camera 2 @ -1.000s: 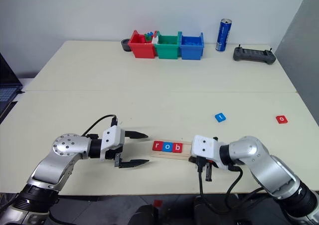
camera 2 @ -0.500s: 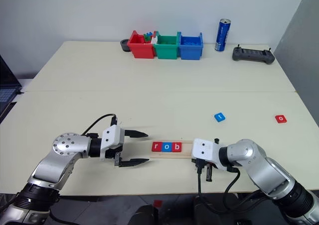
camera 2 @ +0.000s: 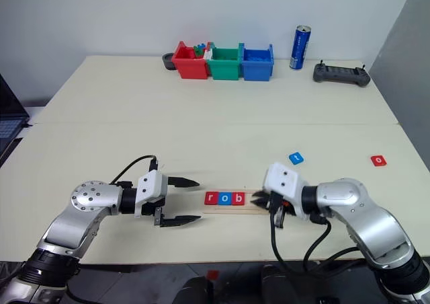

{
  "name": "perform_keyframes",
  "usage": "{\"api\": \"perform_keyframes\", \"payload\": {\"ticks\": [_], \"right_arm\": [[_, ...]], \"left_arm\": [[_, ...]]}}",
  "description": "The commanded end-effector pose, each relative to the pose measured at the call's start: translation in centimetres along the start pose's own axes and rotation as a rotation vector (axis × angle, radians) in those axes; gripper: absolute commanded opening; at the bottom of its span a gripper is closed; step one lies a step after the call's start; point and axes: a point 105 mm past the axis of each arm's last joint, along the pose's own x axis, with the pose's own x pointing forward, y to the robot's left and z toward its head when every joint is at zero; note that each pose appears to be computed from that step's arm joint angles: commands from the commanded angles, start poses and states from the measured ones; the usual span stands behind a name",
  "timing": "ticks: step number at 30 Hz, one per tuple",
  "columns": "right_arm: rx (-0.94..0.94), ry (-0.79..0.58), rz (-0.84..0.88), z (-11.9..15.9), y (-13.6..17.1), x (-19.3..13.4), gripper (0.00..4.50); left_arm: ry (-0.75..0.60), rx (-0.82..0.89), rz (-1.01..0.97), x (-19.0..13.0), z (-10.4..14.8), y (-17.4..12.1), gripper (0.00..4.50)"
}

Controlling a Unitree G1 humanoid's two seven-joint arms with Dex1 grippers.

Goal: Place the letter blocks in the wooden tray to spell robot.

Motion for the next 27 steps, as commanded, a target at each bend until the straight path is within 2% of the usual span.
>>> {"api": "perform_keyframes", "payload": {"ticks": [1, 8, 11, 15, 22, 27], "right_arm": [[0.058, -0.035, -0.16, -0.2, -2.0, -1.7, 1.95], [0.249, -0.068, -0.526, -3.5, -6.2, -5.7, 4.46], [0.289, -0.062, -0.82, -5.5, -9.8, -9.2, 4.49], [0.33, -0.021, -1.04, -8.4, -12.5, -13.0, 4.49], [0.33, 0.069, -1.107, -11.5, -16.5, -15.4, 4.49], [0.438, 0.1, -1.103, -14.0, -19.0, -15.8, 4.49]], "left_arm": [[-0.014, 0.03, 0.011, -0.4, 0.7, 0.3, 4.5], [-0.022, 0.028, 0.006, -0.4, 0.5, 0.4, 4.5], [-0.032, 0.026, 0.001, -0.3, 0.7, 0.5, 4.5], [-0.04, 0.032, -0.006, -0.2, 1.1, 0.6, 4.5], [-0.054, 0.04, -0.016, 0.1, 1.7, 0.5, 4.5], [-0.048, 0.047, -0.022, -0.1, 1.9, 0.3, 4.5]]}}
